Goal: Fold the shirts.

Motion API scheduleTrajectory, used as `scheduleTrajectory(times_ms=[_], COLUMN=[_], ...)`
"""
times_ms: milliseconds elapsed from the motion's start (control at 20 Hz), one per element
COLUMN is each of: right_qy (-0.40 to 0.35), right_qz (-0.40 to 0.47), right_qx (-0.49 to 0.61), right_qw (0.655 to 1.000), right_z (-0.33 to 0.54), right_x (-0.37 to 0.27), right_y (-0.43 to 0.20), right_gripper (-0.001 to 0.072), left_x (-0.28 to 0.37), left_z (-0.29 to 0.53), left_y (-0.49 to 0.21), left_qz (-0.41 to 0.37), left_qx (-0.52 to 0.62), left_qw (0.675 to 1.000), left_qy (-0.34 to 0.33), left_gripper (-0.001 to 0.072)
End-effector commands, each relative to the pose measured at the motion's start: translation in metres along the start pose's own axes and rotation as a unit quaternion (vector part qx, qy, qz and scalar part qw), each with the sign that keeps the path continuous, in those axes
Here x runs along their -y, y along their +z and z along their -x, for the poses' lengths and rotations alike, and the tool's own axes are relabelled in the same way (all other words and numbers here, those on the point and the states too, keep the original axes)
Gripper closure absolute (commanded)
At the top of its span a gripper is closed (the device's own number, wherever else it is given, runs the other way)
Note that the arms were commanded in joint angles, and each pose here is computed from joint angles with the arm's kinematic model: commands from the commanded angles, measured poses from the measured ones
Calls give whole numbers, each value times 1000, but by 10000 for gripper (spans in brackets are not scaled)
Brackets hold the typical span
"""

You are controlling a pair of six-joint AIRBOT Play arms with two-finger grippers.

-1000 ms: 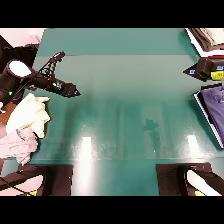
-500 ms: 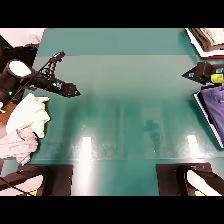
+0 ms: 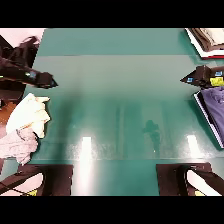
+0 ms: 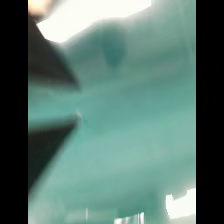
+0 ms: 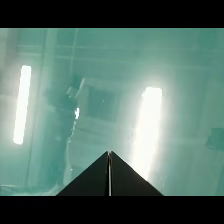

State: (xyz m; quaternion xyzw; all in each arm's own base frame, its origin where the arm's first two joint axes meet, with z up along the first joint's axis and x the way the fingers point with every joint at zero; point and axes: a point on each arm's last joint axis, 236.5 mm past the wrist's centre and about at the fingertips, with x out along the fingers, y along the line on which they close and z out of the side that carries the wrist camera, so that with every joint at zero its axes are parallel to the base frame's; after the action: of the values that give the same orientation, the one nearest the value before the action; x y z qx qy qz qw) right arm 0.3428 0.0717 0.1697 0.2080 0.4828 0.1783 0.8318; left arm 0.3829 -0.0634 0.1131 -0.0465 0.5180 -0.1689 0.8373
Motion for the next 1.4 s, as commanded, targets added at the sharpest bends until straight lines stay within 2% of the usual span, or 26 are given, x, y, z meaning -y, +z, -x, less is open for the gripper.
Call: scheduleTrajectory(times_ms=[0, 250, 550, 650, 700, 850, 950, 1050, 1150, 1350], right_qy=[0, 0, 0, -1, -1, -1, -1, -2, -2, -4], right_qz=[1, 1, 0, 0, 0, 0, 0, 0, 0, 0], right_qx=[-4, -3, 2, 4, 7, 9, 12, 14, 18, 34], right_qw=[1000, 1000, 1000, 1000, 1000, 1000, 1000, 1000, 1000, 999], right_z=[0, 0, 0, 0, 0, 0, 0, 0, 0, 1], right_x=[-1, 0, 0, 0, 0, 0, 0, 1, 1, 1], right_y=[-2, -2, 1, 2, 3, 4, 6, 7, 8, 16], right_gripper=[691, 691, 691, 691, 691, 691, 691, 691, 691, 691], left_x=[-86, -142, -156, -156, -156, -149, -125, -61, 27, 173], left_z=[30, -12, -58, -58, -57, -35, -6, 39, 89, 161], left_y=[-35, -90, -121, -121, -120, -99, -55, 9, 46, 70], left_qz=[60, 95, 112, 119, 120, 123, 96, 16, -72, -233], left_qx=[-44, -85, -99, -97, -97, -91, -50, 40, 108, 200], left_qw=[986, 971, 968, 967, 967, 969, 981, 995, 992, 945], left_qy=[152, 203, 201, 201, 201, 196, 162, 87, -5, -116], left_gripper=[41, 43, 57, 621, 677, 685, 685, 685, 685, 685])
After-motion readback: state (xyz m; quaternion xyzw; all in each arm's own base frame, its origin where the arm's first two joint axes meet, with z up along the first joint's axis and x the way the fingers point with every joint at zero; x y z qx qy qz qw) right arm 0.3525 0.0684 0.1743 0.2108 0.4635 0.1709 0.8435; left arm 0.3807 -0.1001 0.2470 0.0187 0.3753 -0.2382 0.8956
